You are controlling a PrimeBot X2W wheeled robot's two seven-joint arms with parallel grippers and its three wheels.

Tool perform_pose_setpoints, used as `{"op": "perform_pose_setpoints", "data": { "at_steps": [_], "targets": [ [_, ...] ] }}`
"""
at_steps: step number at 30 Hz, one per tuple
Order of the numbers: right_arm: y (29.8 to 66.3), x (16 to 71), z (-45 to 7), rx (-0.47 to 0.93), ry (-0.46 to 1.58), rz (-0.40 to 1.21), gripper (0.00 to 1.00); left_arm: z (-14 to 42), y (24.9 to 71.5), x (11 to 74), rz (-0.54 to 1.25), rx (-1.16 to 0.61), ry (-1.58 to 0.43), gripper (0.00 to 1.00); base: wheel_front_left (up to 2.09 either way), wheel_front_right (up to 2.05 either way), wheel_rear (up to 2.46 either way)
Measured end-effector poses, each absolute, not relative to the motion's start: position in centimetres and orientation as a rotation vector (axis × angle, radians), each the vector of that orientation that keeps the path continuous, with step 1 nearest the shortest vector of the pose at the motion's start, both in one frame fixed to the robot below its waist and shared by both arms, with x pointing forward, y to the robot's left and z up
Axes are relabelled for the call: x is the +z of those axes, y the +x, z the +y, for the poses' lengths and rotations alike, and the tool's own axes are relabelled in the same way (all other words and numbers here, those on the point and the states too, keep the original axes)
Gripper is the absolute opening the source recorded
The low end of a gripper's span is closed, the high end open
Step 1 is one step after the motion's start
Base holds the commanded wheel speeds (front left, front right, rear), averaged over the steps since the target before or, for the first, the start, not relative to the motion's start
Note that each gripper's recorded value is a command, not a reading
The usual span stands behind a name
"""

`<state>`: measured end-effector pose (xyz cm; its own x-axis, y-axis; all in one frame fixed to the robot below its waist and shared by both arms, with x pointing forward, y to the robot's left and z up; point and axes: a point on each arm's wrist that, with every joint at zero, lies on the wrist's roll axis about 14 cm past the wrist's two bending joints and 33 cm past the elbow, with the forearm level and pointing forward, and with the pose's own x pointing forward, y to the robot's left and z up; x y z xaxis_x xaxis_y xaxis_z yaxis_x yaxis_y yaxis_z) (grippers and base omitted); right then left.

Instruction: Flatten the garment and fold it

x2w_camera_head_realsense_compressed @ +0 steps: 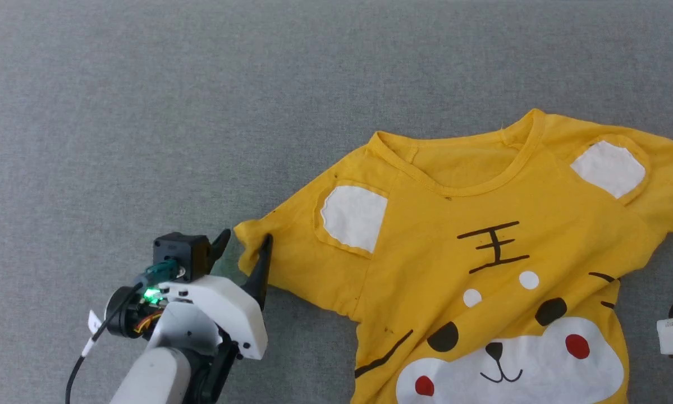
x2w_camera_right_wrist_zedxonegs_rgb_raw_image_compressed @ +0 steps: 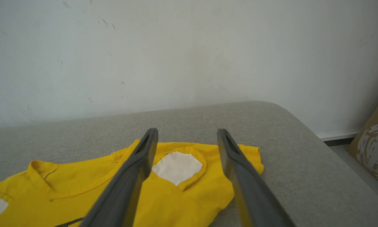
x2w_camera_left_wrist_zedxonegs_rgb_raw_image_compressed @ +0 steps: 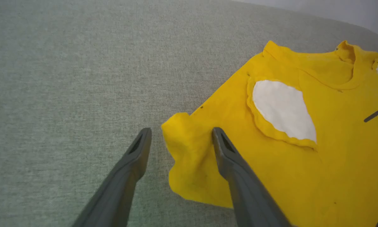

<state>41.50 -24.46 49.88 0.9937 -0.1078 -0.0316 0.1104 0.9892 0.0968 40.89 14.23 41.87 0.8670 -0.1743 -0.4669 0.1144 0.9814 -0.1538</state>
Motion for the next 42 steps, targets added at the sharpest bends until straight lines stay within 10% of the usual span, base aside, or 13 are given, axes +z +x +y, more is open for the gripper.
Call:
{"op": "perform_pose_setpoints", "data": {
  "at_steps": [3,5,6,29,42],
  "targets": [
    [41.6,49.5,-24.5,-0.111,0.098,0.035,1.00,13.6,40.5,40.2,0.587,-0.178,-0.132,1.00,0.00,0.00,0.00],
    [41.7,49.4,-24.6,-0.114,0.096,0.038,1.00,12.9,40.5,39.8,0.611,-0.217,-0.129,0.10,0.00,0.00,0.00],
    [41.7,49.4,-24.7,-0.116,0.095,0.039,1.00,12.6,40.6,39.7,0.617,-0.232,-0.130,0.00,0.00,0.00,0.00],
    [41.4,49.2,-23.1,-0.066,0.098,0.100,1.00,19.9,38.5,43.6,0.438,0.071,-0.195,0.00,0.00,0.00,0.00],
    [47.3,46.0,-25.7,-0.057,-0.024,0.394,1.00,16.8,40.2,44.1,0.402,0.000,-0.258,0.00,0.00,0.00,0.00]
  ]
}}
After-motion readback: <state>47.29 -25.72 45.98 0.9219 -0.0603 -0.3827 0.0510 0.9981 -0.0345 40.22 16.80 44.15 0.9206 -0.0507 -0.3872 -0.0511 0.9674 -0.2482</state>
